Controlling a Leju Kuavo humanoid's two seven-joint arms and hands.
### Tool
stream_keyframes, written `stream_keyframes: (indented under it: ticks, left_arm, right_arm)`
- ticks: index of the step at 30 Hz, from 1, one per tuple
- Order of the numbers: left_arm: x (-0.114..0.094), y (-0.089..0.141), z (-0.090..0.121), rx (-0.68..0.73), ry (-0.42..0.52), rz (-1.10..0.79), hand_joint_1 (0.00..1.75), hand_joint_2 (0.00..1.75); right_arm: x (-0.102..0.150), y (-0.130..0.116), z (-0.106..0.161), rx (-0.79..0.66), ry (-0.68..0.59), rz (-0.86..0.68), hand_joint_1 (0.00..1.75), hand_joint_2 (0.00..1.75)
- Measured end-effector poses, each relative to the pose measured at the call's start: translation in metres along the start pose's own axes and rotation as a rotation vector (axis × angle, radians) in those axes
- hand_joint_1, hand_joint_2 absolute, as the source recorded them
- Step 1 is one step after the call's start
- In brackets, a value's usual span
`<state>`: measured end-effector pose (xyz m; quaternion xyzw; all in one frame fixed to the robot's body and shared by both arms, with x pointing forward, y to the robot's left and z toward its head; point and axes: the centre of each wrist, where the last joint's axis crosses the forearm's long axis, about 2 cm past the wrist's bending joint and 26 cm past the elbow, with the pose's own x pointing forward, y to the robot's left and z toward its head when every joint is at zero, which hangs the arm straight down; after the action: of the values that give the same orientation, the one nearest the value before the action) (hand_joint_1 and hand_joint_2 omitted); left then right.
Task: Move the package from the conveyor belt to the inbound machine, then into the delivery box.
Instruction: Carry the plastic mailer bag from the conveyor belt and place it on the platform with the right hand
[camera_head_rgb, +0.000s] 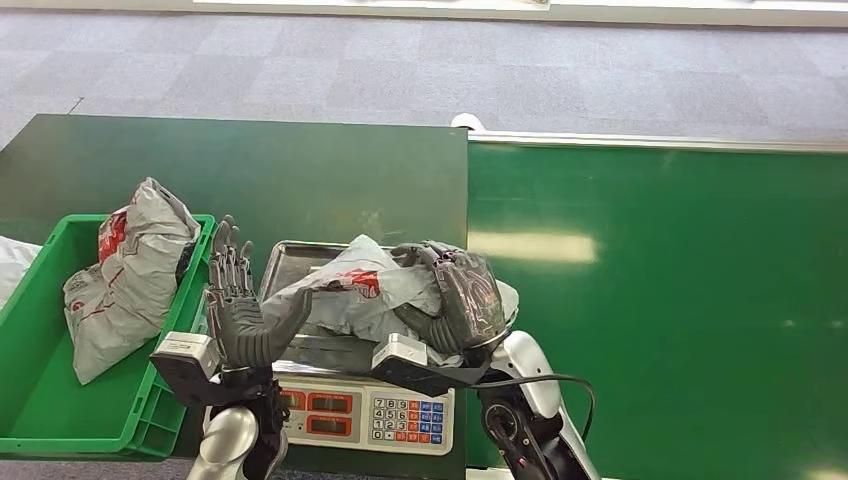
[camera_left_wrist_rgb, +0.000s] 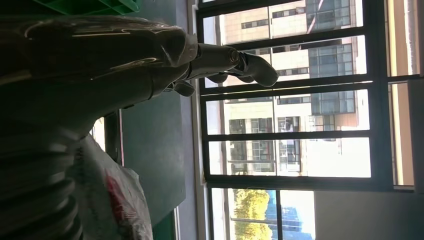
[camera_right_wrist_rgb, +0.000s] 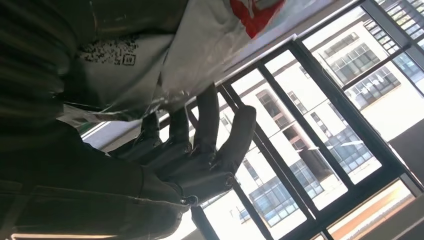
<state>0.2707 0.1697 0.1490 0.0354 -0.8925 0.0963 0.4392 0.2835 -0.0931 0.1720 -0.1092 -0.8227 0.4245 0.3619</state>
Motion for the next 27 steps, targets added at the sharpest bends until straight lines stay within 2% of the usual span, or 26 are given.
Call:
stream_keyframes:
  ticks: [13, 18, 22, 27]
  left_arm:
    - [-0.001, 0.001, -0.001, 0.003, 0.021, 0.014, 0.00, 1.75]
    - [-0.001, 0.001, 0.002, -0.013, 0.035, 0.029, 0.00, 1.75]
    - [-0.003, 0.003, 0.012, -0.026, 0.074, 0.054, 0.00, 1.75]
    - [-0.004, 0.004, 0.016, -0.026, 0.085, 0.055, 0.00, 1.75]
  right_arm:
    - [-0.015, 0.012, 0.003, 0.030, 0.093, -0.005, 0.00, 1.75]
    - [-0.026, 0.004, 0.014, -0.090, 0.085, -0.120, 0.00, 1.75]
    - [-0.030, -0.013, 0.030, -0.221, 0.107, -0.106, 0.00, 1.75]
    - [-0.030, -0.023, 0.040, -0.265, 0.114, -0.097, 0.00, 1.75]
